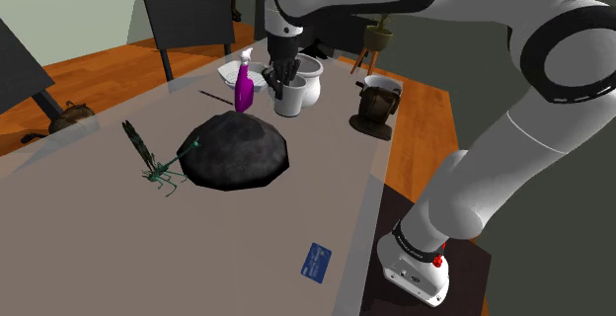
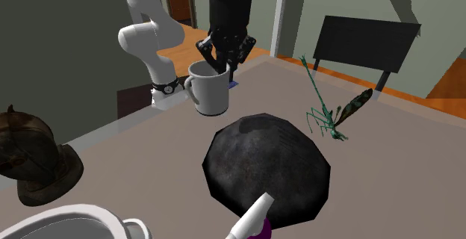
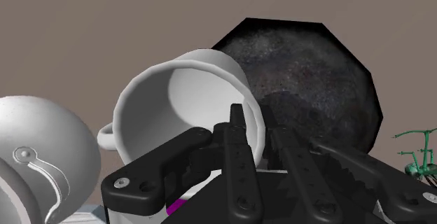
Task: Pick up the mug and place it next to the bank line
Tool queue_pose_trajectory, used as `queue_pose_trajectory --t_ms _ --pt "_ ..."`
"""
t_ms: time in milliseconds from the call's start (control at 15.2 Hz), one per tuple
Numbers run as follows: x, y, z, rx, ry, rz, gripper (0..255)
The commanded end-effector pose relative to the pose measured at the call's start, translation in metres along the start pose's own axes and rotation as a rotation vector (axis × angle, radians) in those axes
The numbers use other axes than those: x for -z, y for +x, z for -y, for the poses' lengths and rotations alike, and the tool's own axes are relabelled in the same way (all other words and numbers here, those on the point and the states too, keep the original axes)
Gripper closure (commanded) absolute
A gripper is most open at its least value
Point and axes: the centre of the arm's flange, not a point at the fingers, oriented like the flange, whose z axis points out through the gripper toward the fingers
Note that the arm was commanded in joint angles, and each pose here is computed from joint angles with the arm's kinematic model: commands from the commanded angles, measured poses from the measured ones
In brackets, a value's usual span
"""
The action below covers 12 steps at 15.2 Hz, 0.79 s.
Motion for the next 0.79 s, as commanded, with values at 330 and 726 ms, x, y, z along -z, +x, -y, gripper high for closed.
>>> queue_pose_trajectory --t_ms 330,726 --pt "0.000 -0.068 0.066 -0.001 -0.001 0.000 255" --pt "0.000 -0.126 0.120 -0.001 -0.001 0.000 255"
